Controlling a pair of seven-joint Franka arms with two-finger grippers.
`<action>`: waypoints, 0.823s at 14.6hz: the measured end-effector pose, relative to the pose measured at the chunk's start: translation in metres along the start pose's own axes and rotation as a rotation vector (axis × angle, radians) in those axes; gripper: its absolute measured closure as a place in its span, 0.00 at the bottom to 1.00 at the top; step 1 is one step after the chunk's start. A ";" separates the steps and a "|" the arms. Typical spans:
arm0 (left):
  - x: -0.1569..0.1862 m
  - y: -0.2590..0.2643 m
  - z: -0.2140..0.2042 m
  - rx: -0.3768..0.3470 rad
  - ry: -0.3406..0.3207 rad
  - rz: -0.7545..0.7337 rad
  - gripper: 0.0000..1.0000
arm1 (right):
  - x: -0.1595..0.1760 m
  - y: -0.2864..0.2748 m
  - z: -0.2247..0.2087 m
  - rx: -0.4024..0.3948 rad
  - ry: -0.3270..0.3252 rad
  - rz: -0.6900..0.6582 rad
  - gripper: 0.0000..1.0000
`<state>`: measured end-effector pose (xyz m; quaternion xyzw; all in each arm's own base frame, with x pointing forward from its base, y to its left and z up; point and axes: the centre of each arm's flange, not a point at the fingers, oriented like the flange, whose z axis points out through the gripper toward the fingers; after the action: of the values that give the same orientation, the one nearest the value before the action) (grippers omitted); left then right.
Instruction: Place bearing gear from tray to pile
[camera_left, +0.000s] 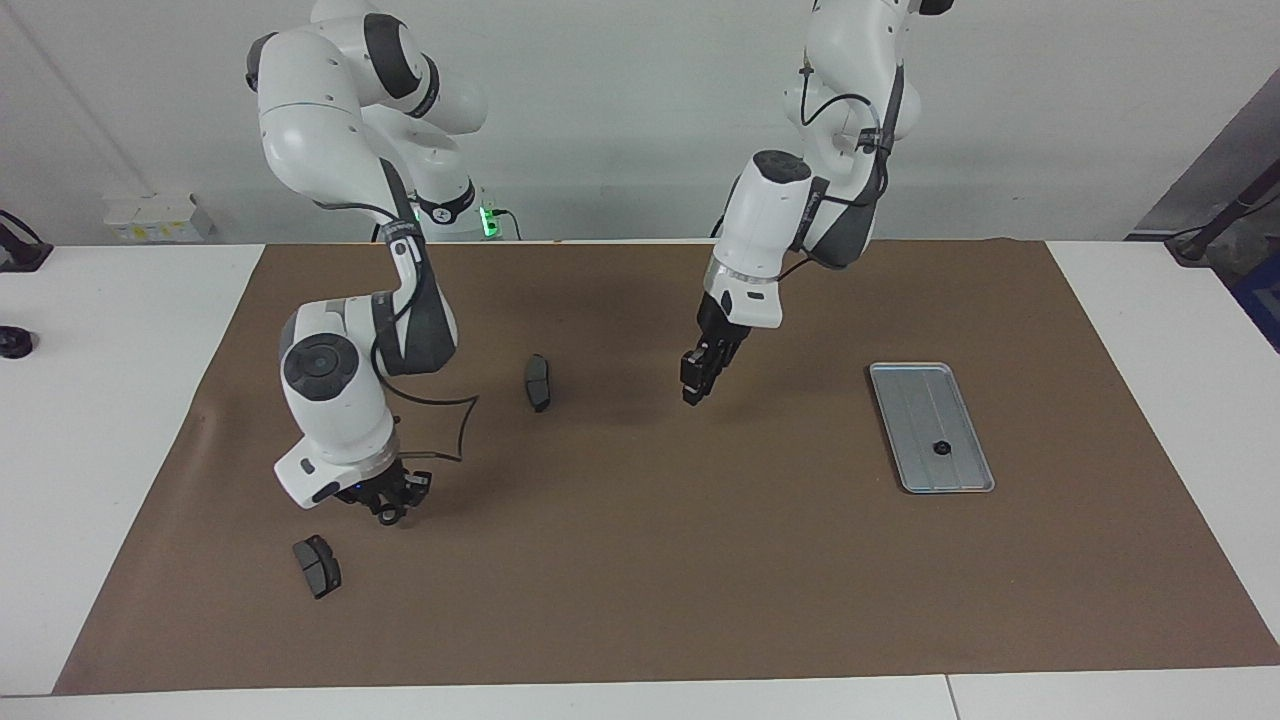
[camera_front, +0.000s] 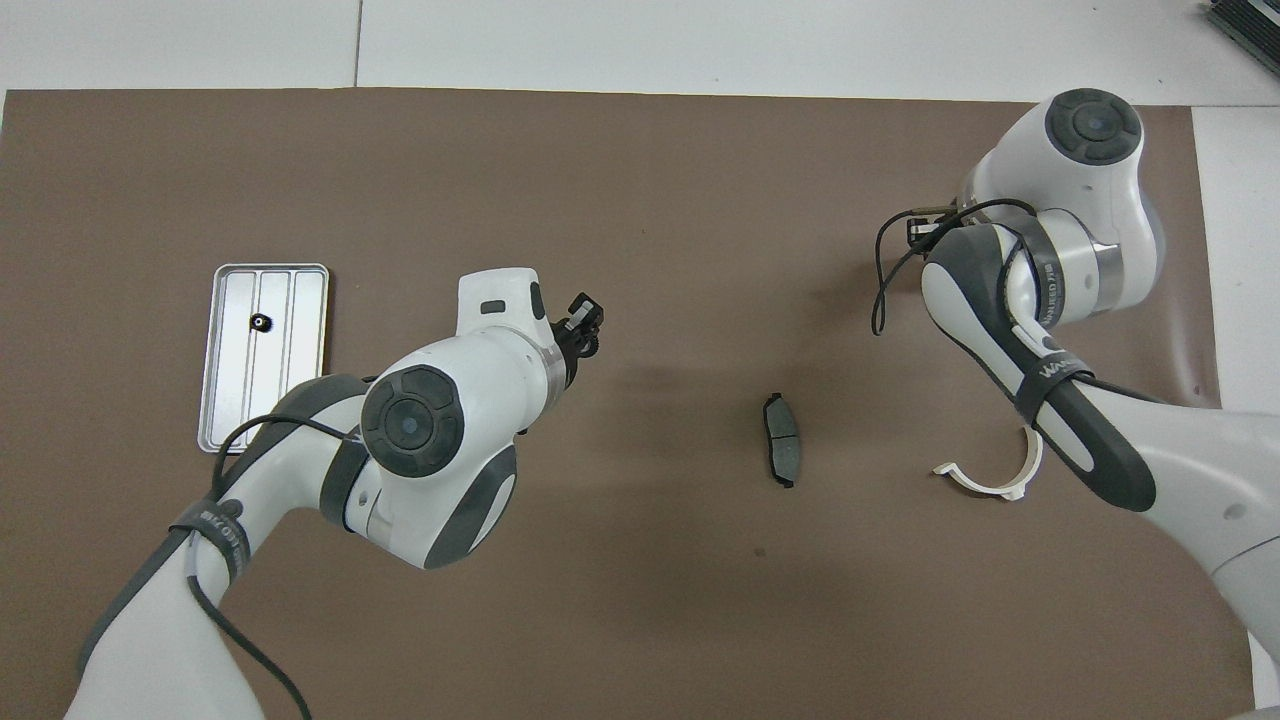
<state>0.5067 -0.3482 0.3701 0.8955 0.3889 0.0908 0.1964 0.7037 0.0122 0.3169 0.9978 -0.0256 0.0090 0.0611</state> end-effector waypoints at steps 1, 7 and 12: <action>-0.005 -0.003 0.019 -0.002 -0.008 -0.021 0.65 | -0.003 0.017 0.005 -0.002 -0.012 0.006 0.65; -0.017 -0.007 0.066 -0.004 -0.030 -0.041 0.35 | -0.022 0.051 0.012 -0.012 -0.051 0.035 0.48; 0.038 0.011 -0.009 0.131 0.037 0.034 0.00 | -0.023 0.015 -0.047 -0.018 0.035 -0.018 0.00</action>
<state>0.5375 -0.3248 0.3832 0.9111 0.3823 0.0850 0.1286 0.6791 0.0043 0.3648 0.9971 -0.0157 0.0258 0.0704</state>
